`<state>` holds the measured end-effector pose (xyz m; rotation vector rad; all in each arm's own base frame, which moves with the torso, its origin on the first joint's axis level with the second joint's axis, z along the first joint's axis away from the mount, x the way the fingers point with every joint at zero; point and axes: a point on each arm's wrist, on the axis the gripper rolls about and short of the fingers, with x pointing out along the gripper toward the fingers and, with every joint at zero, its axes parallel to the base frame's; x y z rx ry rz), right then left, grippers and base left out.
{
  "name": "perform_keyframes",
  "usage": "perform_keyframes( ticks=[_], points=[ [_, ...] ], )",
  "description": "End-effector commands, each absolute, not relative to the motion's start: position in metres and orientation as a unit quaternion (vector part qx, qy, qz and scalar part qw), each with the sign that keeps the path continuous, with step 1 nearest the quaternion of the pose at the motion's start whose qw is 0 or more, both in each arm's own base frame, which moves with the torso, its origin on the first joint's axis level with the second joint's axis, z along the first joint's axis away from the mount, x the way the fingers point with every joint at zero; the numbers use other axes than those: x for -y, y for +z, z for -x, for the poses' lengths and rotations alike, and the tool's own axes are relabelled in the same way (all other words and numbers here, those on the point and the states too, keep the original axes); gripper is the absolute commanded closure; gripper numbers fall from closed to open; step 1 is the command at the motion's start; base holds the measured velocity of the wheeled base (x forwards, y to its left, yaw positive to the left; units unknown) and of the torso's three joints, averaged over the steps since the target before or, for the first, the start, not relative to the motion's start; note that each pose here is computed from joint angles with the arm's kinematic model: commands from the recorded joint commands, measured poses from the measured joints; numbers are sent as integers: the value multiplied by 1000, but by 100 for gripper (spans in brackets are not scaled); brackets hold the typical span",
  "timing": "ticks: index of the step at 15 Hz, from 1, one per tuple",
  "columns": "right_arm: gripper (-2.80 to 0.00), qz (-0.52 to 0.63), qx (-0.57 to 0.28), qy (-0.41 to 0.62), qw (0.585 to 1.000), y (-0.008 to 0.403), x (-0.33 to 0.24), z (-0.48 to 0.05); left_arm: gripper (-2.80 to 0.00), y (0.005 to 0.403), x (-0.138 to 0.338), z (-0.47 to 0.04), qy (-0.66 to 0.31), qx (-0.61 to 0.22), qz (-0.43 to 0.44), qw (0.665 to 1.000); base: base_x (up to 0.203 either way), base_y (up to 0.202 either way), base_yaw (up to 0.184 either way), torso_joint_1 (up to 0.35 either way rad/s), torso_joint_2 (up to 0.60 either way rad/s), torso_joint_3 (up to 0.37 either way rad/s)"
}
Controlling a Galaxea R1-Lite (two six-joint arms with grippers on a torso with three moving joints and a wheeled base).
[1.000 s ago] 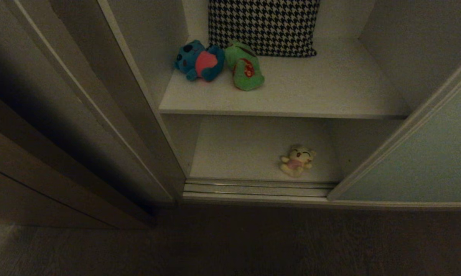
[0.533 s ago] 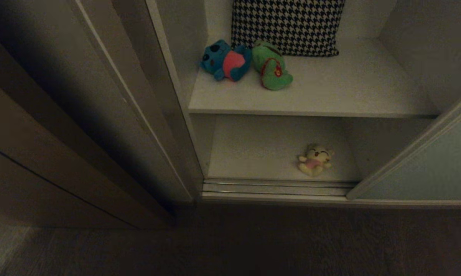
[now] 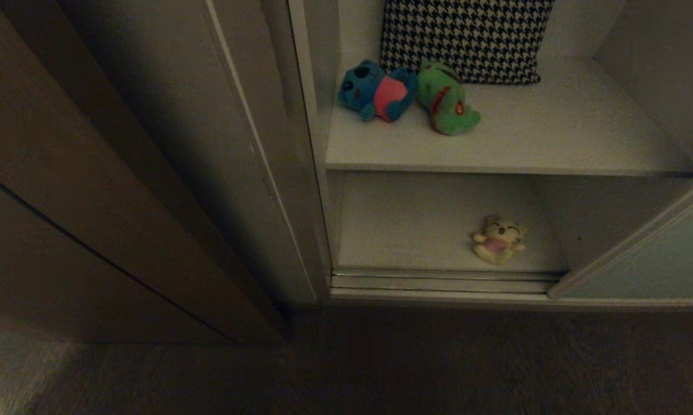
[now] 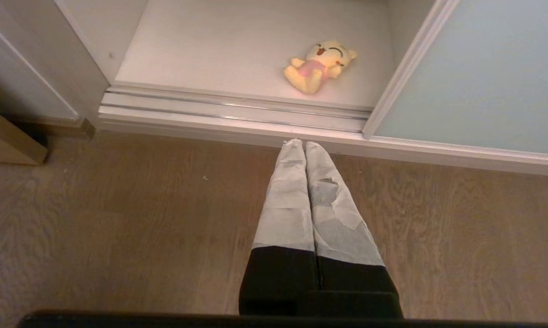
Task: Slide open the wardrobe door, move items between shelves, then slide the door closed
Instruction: Place the pink doll on the higher shelf
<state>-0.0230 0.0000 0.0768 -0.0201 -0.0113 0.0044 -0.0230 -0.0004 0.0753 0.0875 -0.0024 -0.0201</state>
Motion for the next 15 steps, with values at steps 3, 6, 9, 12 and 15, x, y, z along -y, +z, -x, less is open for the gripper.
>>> perform_keyframes(
  ticks=[3, 6, 9, 12, 15],
  points=[
    [0, 11, 6, 2, 1000, 77, 0, 23, 0, 75, 0, 23, -10, 0, -43, 999, 0, 0, 0, 0, 0, 0],
    [0, 11, 6, 2, 1000, 77, 0, 23, 0, 76, 0, 23, -8, 1, -30, 1000, 0, 0, 0, 0, 0, 0],
    [0, 11, 6, 3, 1000, 77, 0, 23, 0, 76, 0, 23, -8, 2, -22, 1000, 0, 0, 0, 0, 0, 0],
    [0, 11, 6, 3, 1000, 77, 0, 23, 0, 76, 0, 23, -8, 1, -24, 1000, 0, 0, 0, 2, 1, -17],
    [0, 11, 6, 3, 1000, 77, 0, 23, 0, 76, 0, 23, -6, 2, -21, 1000, 0, 0, 0, 1, 2, -145]
  ],
)
